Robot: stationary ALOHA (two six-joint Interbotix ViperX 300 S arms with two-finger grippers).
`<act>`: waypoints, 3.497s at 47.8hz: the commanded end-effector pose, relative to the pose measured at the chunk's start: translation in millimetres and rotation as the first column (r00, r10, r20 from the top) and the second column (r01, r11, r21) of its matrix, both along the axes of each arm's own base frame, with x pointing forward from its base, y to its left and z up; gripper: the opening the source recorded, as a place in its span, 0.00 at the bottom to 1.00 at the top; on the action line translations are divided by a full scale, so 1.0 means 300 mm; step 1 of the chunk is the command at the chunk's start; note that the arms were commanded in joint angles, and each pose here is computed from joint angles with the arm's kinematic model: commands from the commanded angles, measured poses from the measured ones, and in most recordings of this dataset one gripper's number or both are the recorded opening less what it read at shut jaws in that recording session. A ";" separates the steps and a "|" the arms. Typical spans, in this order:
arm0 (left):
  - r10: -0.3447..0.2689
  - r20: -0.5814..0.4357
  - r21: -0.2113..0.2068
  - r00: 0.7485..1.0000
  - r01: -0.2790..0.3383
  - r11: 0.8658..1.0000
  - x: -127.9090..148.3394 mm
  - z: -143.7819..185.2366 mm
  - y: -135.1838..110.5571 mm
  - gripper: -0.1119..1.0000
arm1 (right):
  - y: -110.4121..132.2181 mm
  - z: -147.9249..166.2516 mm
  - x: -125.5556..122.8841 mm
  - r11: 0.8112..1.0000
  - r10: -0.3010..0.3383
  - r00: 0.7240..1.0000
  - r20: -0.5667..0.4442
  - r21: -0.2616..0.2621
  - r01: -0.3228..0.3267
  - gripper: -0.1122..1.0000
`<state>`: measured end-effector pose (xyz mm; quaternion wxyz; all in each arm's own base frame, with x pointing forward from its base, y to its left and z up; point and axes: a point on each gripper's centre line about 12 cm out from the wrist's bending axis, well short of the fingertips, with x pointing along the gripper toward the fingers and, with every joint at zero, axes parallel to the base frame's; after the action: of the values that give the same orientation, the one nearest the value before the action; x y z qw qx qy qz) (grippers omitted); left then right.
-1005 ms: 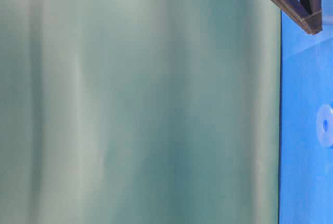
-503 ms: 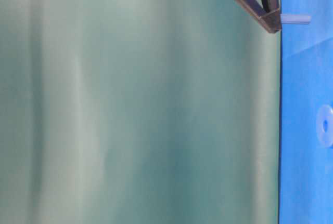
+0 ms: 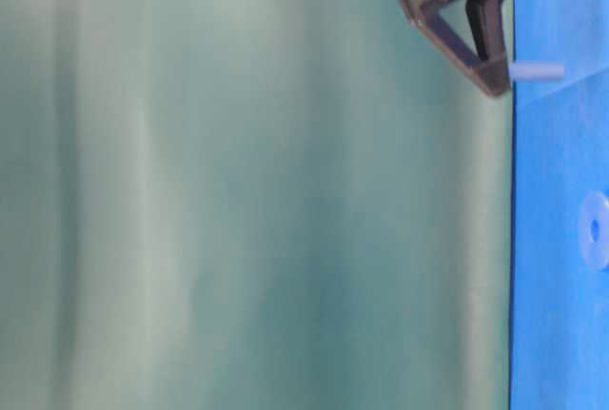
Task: Insert the shaft placed at a random location into the center hole of the small gear at another random location.
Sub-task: 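Lift the shaft and carry it left over the blue gear, then align the held shaft above the gear's center hole with the right gripper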
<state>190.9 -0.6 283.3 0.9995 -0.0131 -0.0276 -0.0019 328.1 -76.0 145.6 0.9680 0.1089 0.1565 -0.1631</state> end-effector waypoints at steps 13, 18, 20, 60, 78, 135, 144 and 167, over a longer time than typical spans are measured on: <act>0.000 0.009 0.000 1.000 0.000 1.000 0.004 0.013 0.000 0.10 | 0.015 0.061 0.207 0.998 0.061 0.998 0.022 -0.023 -0.061 0.12; 0.000 0.008 0.000 1.000 0.000 1.000 0.004 0.012 0.000 0.10 | 0.026 0.070 0.256 0.997 0.079 0.997 0.024 -0.028 -0.078 0.12; 0.000 0.011 0.000 1.000 0.000 1.000 0.004 0.015 0.000 0.10 | 0.030 0.073 0.276 0.996 0.085 0.996 0.023 -0.027 -0.084 0.12; -0.002 0.008 0.000 1.000 0.002 1.000 0.004 0.013 -0.001 0.10 | 0.043 0.027 0.343 0.994 0.105 0.994 -0.018 -0.016 -0.105 0.12; -0.002 0.009 -0.002 1.000 0.002 1.000 0.003 0.014 -0.001 0.10 | 0.046 0.009 0.347 0.994 0.105 0.994 -0.021 -0.014 -0.105 0.12; 0.000 0.015 -0.002 1.000 0.000 1.000 -0.004 0.021 0.000 0.10 | 0.096 0.066 0.342 0.987 0.149 0.989 0.012 -0.060 -0.149 0.12; 0.000 0.014 -0.002 1.000 0.000 1.000 -0.003 0.020 0.000 0.10 | 0.092 0.024 0.344 0.988 0.146 0.989 -0.011 -0.055 -0.146 0.12; -0.002 0.015 -0.002 1.000 0.002 1.000 -0.004 0.021 -0.001 0.10 | 0.092 0.038 0.347 0.987 0.148 0.989 0.005 -0.067 -0.147 0.12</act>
<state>188.6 -0.6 284.6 0.9995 -0.0131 -0.0284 -0.0019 429.3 -48.1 141.5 0.9773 0.0687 0.1755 -0.0969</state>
